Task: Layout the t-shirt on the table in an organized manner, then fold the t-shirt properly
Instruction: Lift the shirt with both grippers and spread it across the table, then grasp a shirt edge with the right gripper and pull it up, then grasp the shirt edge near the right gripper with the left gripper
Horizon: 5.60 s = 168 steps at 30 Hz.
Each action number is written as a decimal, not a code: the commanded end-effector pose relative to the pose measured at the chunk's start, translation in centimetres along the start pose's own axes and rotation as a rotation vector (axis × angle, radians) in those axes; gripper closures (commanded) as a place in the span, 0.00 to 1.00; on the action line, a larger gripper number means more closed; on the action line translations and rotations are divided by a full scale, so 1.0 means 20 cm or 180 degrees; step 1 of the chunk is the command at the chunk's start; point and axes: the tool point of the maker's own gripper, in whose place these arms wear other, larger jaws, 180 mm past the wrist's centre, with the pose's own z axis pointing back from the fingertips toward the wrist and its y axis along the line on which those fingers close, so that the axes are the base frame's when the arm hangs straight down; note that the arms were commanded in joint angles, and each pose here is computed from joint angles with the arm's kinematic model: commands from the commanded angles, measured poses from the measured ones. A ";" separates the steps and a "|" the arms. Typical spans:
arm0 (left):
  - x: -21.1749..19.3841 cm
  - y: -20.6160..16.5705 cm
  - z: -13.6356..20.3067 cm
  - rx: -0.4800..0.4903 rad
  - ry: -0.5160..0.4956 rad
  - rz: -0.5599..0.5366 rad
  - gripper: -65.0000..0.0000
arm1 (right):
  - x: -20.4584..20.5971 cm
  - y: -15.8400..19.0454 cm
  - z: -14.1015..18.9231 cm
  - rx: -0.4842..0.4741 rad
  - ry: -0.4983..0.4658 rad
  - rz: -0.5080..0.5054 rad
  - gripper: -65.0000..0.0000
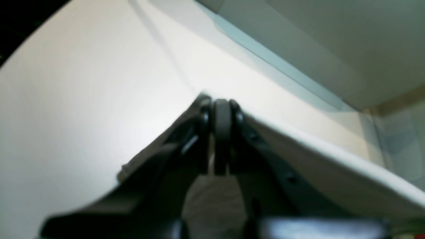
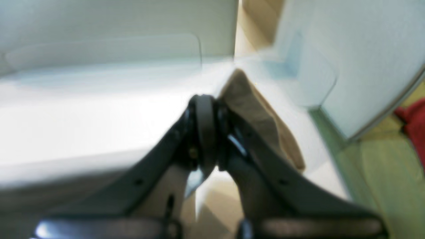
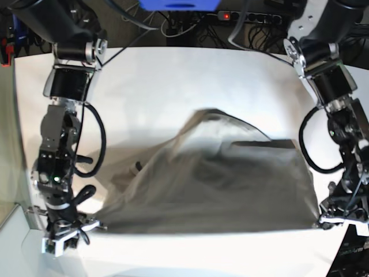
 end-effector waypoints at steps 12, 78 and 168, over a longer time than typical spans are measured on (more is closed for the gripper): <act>-0.18 -0.03 -0.17 -0.0011 0.0335 -0.0419 0.05 | -0.16 -0.11 0.15 -0.0131 0.0065 0.0235 0.62; -0.52 1.11 0.69 0.1525 0.0637 -0.0393 0.00 | -1.19 1.35 0.80 0.2341 0.1175 0.1033 0.54; -1.06 0.32 0.46 0.0366 0.1221 -0.0307 0.00 | -1.26 1.29 1.59 0.3352 0.1292 0.1445 1.00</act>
